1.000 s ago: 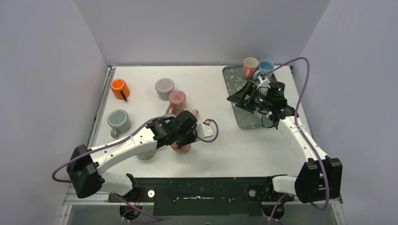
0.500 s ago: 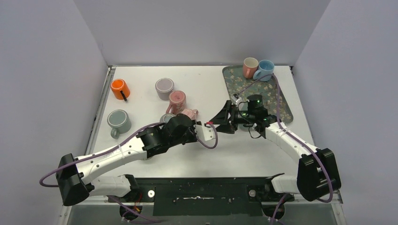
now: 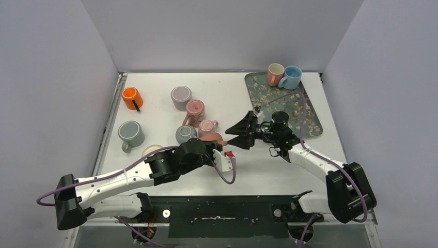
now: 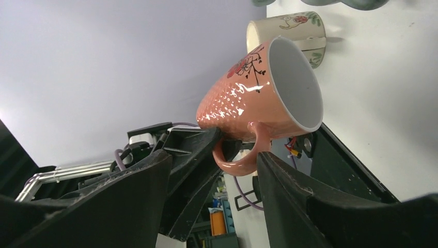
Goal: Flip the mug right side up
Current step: Turn over the cup at the center of the board.
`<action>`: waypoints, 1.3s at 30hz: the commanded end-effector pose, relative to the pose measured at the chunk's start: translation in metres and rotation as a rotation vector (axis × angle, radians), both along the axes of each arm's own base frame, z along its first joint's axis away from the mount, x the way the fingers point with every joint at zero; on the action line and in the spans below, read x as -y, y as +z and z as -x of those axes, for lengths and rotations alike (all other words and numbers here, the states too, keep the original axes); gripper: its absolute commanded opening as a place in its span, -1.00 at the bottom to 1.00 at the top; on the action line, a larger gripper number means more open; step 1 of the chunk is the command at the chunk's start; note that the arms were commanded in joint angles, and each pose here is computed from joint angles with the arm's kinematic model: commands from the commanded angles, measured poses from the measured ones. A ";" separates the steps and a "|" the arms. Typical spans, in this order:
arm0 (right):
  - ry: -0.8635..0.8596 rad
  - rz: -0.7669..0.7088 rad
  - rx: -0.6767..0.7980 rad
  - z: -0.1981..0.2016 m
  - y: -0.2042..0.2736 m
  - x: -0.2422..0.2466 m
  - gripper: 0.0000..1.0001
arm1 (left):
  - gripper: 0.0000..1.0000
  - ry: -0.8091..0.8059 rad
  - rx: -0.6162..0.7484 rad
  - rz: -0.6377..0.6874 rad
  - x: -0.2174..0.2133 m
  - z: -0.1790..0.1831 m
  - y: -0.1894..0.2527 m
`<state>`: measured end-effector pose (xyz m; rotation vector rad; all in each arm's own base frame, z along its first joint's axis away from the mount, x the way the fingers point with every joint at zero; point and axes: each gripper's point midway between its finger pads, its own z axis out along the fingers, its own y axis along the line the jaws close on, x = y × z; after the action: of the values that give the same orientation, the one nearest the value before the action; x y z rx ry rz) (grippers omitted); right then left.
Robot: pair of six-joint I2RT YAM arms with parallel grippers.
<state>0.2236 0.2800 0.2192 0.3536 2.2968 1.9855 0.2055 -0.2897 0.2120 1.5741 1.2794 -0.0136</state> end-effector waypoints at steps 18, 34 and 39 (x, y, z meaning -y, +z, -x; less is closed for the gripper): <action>0.164 -0.028 0.049 0.033 0.015 -0.019 0.44 | -1.00 0.021 0.253 0.159 0.014 -0.010 0.070; -0.191 0.184 0.814 -0.028 0.063 0.038 0.41 | -1.00 0.026 -0.086 0.540 0.026 0.016 0.100; -0.195 0.051 1.085 0.001 0.104 0.042 0.36 | -1.00 0.009 -0.163 0.662 0.027 0.022 0.115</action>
<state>0.2347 0.2384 0.2614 -0.1748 1.8904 1.4650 0.1885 -0.3048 0.2435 1.2698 1.3660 -0.2938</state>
